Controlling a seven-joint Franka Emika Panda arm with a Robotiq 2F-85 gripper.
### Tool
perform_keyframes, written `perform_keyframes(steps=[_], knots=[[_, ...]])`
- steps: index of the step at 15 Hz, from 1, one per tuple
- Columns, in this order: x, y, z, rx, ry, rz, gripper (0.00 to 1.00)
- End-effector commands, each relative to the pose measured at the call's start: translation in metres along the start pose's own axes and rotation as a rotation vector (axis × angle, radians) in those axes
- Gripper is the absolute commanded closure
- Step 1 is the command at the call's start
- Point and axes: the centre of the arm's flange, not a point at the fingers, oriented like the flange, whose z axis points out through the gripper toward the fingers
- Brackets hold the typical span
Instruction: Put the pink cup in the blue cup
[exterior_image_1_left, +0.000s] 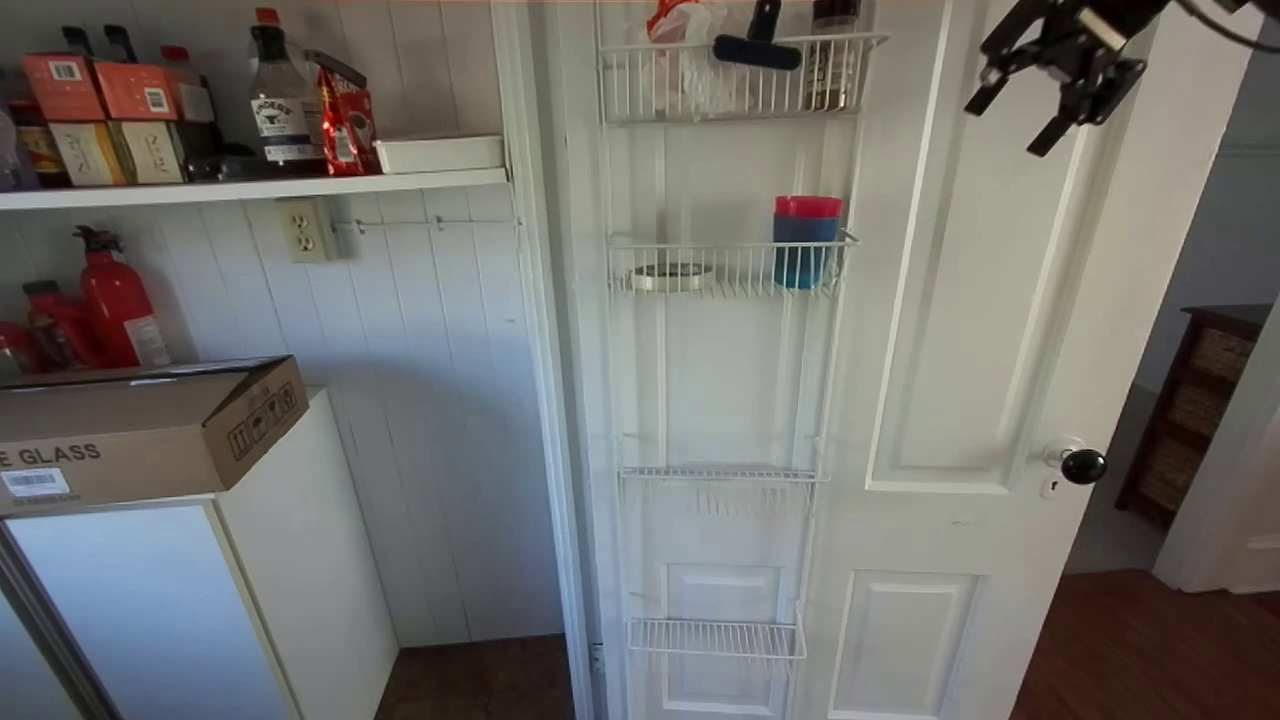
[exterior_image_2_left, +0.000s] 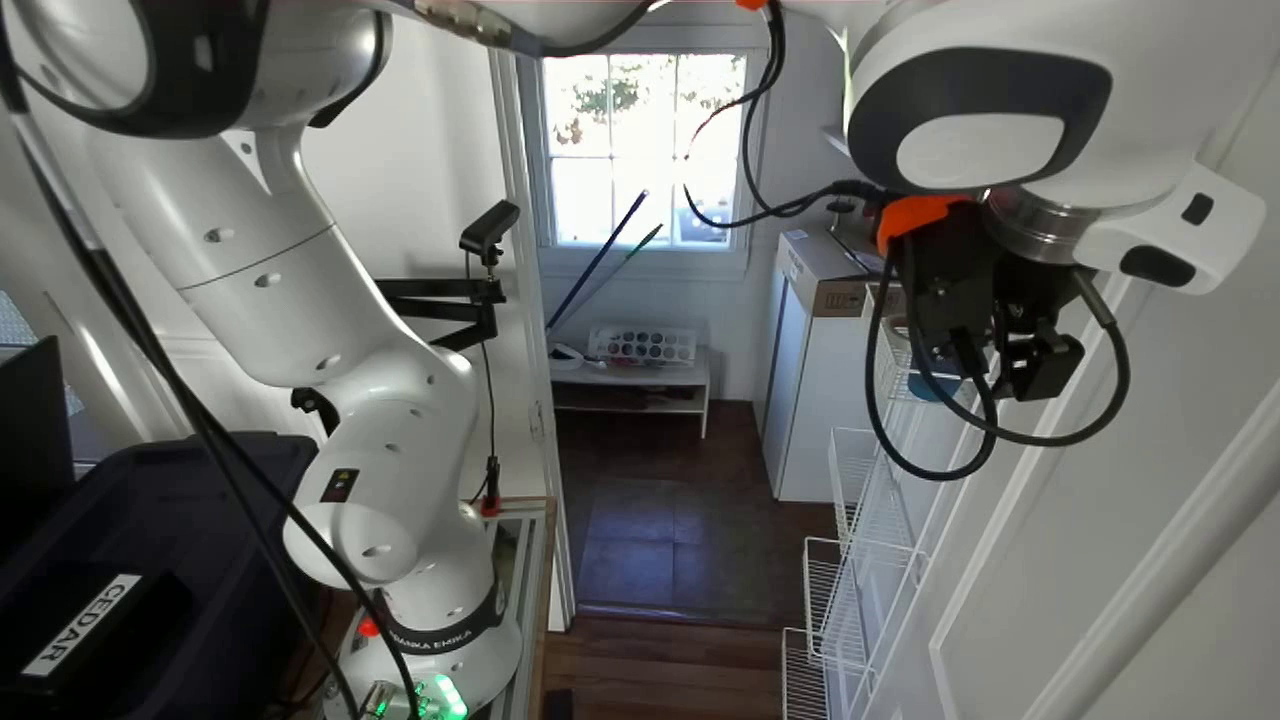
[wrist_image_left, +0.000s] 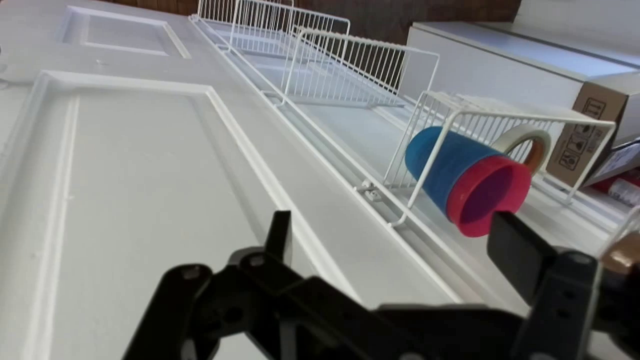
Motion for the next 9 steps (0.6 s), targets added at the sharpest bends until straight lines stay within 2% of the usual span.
perform_keyframes(steps=[1,6,7,9], knots=[[-0.014,0.000,-0.047,0.042,-0.086,-0.058,0.00],[-0.031,0.005,-0.085,0.132,-0.175,-0.128,0.00],[-0.028,0.004,-0.067,0.099,-0.148,-0.098,0.00],[-0.031,0.006,-0.076,0.113,-0.162,-0.112,0.00]])
